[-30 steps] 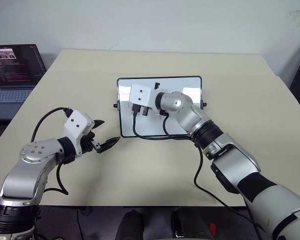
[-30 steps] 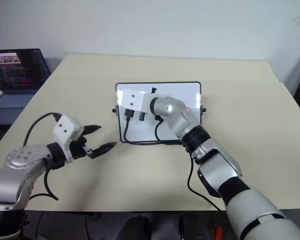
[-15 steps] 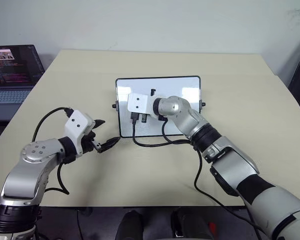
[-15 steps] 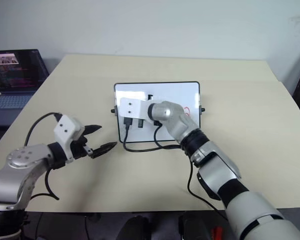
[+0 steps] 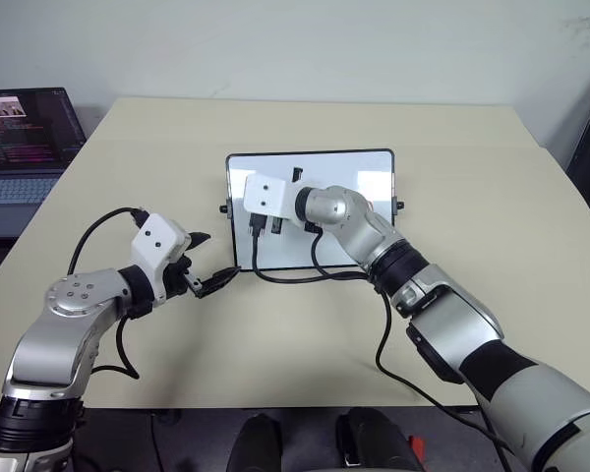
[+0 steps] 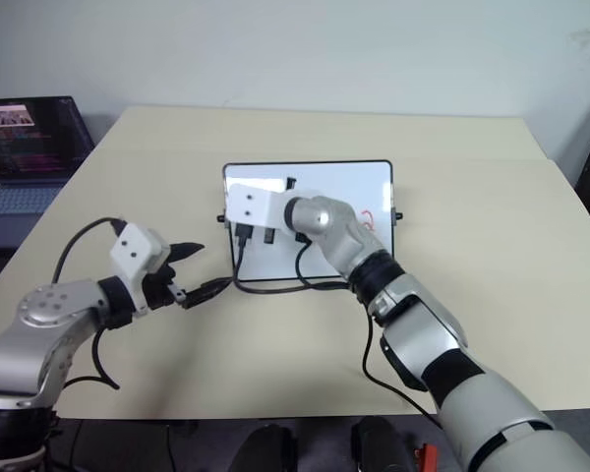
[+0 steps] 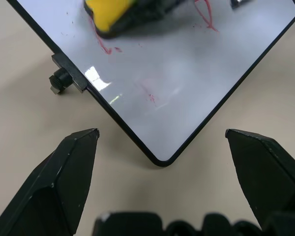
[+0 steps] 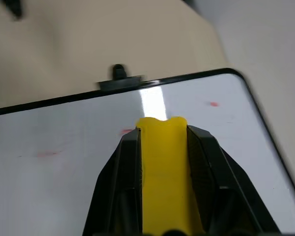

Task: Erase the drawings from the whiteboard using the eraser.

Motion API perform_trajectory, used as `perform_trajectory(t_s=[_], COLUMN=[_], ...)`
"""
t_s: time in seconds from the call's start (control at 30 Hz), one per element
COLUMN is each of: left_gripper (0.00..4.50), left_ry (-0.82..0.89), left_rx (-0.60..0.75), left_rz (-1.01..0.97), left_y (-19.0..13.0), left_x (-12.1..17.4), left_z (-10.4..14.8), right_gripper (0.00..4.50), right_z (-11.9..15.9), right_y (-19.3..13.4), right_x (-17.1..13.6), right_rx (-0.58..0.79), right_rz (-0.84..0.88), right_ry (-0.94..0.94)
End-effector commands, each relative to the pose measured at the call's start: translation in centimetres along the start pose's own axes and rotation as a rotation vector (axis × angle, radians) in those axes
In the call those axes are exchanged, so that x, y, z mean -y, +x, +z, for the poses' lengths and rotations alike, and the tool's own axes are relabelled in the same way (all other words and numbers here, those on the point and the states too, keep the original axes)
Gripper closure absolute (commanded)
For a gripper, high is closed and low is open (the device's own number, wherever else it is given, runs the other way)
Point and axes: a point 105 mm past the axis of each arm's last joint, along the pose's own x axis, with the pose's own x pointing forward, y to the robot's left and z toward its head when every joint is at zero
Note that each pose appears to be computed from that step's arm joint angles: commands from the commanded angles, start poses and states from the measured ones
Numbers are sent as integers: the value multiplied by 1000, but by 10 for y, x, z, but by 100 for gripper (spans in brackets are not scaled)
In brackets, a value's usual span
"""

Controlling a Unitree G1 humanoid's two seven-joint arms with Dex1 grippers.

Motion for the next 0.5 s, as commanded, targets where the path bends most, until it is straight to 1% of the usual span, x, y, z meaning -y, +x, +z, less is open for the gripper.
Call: perform_trajectory(t_s=[0.03,0.1,0.17,0.2,0.3,0.47,0.5], left_gripper=[0,0,0,0,0,0,0], left_ry=[42,42,42,41,41,42,43], left_rx=[30,30,29,30,30,31,31], left_rz=[8,10,11,11,11,13,13], left_y=[-3,-3,-3,-3,-4,-3,-4], left_x=[0,-1,-1,-1,-1,-1,-1], left_z=[11,11,11,11,11,12,12], right_gripper=[352,352,352,352,352,352,352], right_z=[3,14,20,22,21,12,7], right_y=[0,-1,-3,-3,0,6,6], right_x=[-5,19,33,37,32,7,-2], right_rx=[3,39,65,71,65,30,13], right_rz=[32,-109,-196,-212,-178,-42,7], right_ry=[-17,-19,-17,-12,1,27,30])
